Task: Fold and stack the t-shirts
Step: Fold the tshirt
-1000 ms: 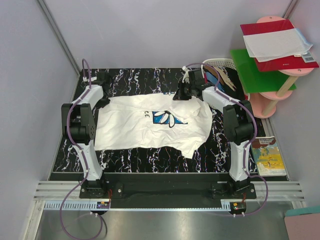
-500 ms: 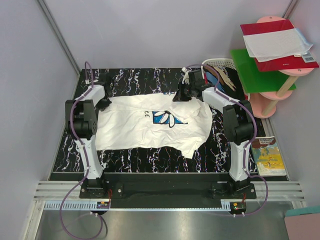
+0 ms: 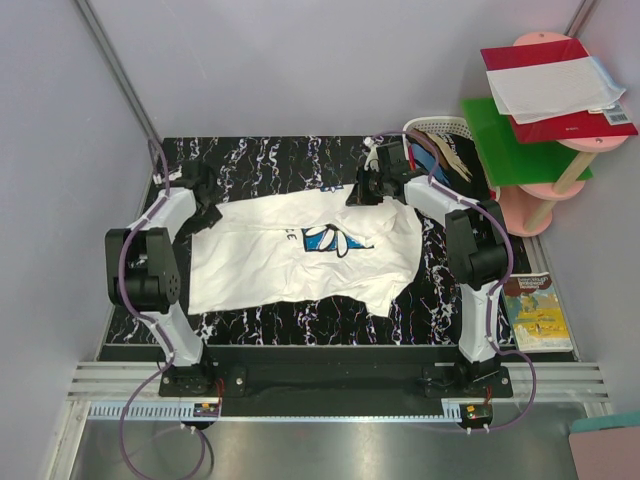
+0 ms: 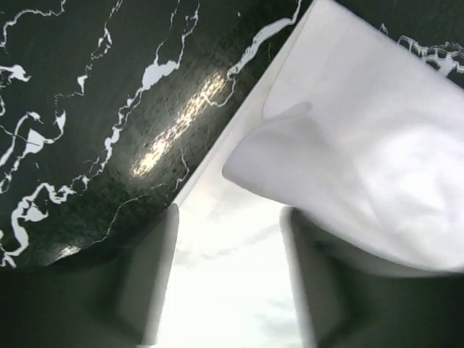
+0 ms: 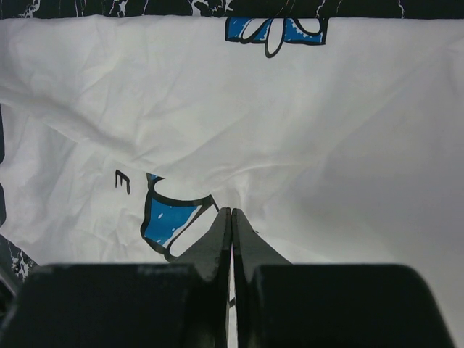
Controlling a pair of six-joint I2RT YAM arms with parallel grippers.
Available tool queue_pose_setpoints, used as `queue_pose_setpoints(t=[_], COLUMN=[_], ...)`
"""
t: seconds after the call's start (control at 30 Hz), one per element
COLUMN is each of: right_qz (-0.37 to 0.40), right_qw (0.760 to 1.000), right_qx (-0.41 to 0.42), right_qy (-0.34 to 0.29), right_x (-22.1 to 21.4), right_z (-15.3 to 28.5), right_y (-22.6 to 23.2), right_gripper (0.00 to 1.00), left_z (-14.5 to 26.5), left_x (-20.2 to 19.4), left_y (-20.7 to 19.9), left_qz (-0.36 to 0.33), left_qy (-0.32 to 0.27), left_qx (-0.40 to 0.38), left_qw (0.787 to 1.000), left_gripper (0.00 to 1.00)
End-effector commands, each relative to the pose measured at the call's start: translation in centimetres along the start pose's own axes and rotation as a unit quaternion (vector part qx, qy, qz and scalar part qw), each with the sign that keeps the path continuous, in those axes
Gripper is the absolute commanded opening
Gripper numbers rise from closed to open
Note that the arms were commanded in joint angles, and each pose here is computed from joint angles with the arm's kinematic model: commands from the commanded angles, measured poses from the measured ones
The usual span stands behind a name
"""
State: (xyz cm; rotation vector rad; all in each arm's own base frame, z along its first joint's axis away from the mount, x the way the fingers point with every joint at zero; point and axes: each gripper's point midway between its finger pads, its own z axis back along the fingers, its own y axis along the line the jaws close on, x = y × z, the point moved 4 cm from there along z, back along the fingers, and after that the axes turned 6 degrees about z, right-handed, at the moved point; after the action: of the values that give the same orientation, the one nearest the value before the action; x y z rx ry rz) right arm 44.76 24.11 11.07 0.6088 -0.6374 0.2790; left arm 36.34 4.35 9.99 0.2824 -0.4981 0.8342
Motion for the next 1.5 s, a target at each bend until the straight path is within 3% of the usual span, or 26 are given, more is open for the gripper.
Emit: queue_pose_setpoints(t=[0.0, 0.13, 0.2, 0.33, 0.43, 0.63, 0.93, 1.17, 1.43, 1.47], right_qz=[0.011, 0.006, 0.000, -0.010, -0.014, -0.007, -0.027, -0.079, -0.106, -0.100], right_qw=[1.000, 1.000, 1.000, 0.999, 0.999, 1.000, 0.999, 0.984, 0.968, 0.972], right_qx=[0.026, 0.019, 0.024, 0.033, 0.030, 0.011, -0.042, -0.141, -0.167, -0.163], right_qy=[-0.013, -0.009, -0.008, -0.001, 0.002, 0.001, 0.009, 0.067, 0.154, 0.136], right_x=[0.7, 0.4, 0.5, 0.2, 0.0, -0.3, -0.4, -1.8, -3.4, -1.7], right_z=[0.5, 0.0, -0.5, -1.2, -1.3, -0.8, -1.6, -2.9, -6.2, -6.2], right_y=[1.5, 1.0, 1.0, 1.0, 0.8, 0.4, -1.2, -4.4, -7.0, -6.8], right_gripper=[0.04, 0.04, 0.04, 0.04, 0.04, 0.04, 0.03, 0.04, 0.03, 0.03], left_z=[2.6, 6.4, 7.1, 6.8, 4.1, -2.2, -2.3, -4.9, -4.7, -4.6], left_x=[0.0, 1.8, 2.9, 5.3, 5.0, -1.0, -1.3, -2.4, -0.3, 0.7], left_y=[-0.5, -1.0, -1.9, -5.0, -7.3, -6.2, -6.2, -7.7, -10.0, -10.8], left_qz=[0.035, 0.048, 0.053, 0.051, 0.022, -0.005, 0.001, -0.044, -0.040, -0.037], left_qy=[0.006, -0.044, -0.064, -0.070, -0.026, 0.089, 0.090, 0.148, 0.150, 0.142], left_qx=[-0.067, -0.118, -0.148, -0.180, -0.162, -0.072, -0.086, -0.066, -0.083, -0.092], left_qw=[0.997, 0.991, 0.985, 0.980, 0.986, 0.993, 0.992, 0.986, 0.984, 0.985], left_gripper=[0.99, 0.99, 0.92, 0.00, 0.00, 0.00, 0.00, 0.00, 0.00, 0.00])
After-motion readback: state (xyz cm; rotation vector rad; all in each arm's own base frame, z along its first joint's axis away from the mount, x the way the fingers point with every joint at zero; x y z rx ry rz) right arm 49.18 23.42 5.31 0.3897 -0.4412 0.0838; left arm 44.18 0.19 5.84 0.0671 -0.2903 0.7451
